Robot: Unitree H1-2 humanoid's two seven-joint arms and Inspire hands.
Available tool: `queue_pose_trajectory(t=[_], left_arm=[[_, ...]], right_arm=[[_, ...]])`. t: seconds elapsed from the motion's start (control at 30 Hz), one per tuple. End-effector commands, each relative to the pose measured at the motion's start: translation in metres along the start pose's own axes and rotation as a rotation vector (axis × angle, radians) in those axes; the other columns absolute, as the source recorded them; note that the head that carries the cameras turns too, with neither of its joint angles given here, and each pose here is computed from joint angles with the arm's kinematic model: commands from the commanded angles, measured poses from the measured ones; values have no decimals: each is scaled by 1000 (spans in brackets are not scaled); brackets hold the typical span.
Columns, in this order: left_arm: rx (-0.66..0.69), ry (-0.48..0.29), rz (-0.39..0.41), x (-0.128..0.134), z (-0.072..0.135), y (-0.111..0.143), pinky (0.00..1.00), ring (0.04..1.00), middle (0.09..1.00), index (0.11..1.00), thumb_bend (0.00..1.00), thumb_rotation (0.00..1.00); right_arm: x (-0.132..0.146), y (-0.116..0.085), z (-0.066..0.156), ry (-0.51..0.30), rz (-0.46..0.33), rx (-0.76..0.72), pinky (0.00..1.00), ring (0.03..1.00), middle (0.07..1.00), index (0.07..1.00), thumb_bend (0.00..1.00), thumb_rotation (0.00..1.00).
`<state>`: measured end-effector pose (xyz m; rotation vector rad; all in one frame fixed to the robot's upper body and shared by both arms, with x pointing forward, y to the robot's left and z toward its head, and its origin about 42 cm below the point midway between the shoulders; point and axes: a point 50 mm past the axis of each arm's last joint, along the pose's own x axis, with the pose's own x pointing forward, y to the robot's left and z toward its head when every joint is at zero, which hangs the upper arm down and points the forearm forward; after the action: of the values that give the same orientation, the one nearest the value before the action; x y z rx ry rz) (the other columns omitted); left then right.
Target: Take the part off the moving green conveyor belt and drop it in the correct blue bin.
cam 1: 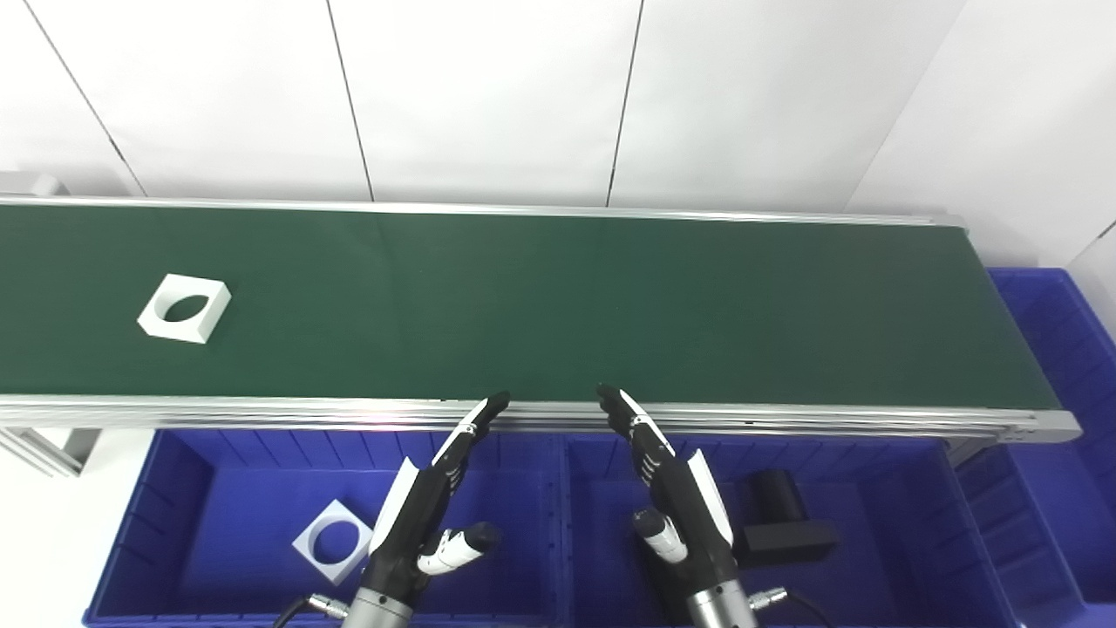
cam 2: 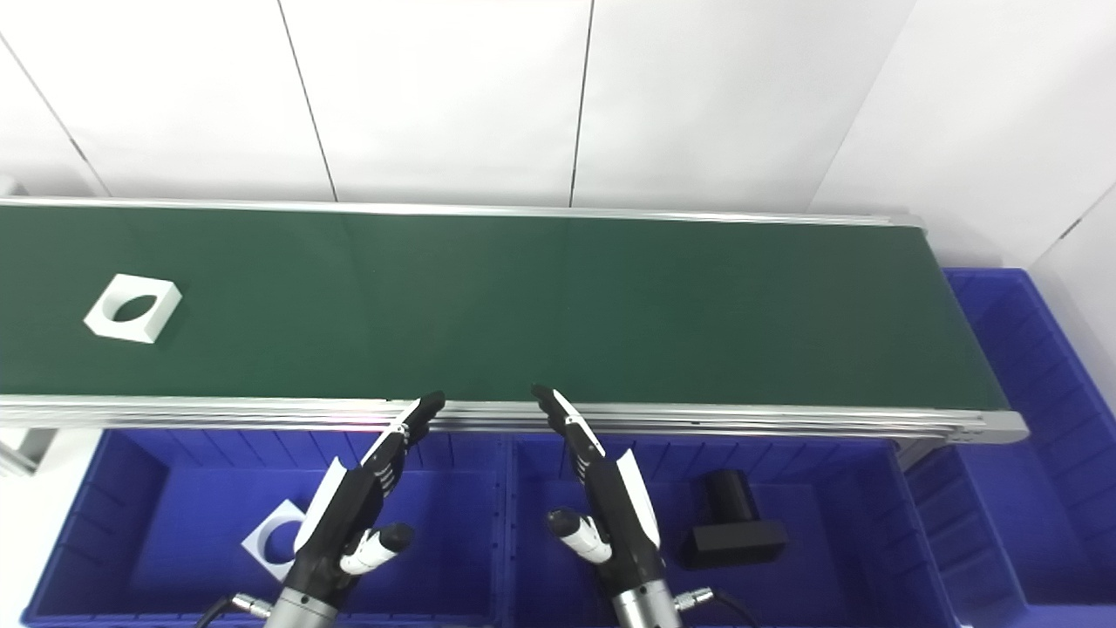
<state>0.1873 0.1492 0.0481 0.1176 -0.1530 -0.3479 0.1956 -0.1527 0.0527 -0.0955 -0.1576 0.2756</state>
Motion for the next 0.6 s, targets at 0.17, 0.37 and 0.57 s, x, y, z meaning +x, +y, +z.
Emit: queue_pose_trajectory(t=[0.17,0.37,0.57], left_arm=[[-18,-77,3,10,10,1,975,971,943,928,956,873],[-7,-84,3,11,12,3,981,978,952,941,943,878],[0,-85,5,11,12,4,965,971,944,929,953,887]], right_arm=[[4,2,7,-63,-25,28,941,939,927,899,1000,947],[2,6,8,-65,-38,26,988,964,929,899,1000,961],[3,7,8,-66,-32,30,974,955,929,898,1000,957]])
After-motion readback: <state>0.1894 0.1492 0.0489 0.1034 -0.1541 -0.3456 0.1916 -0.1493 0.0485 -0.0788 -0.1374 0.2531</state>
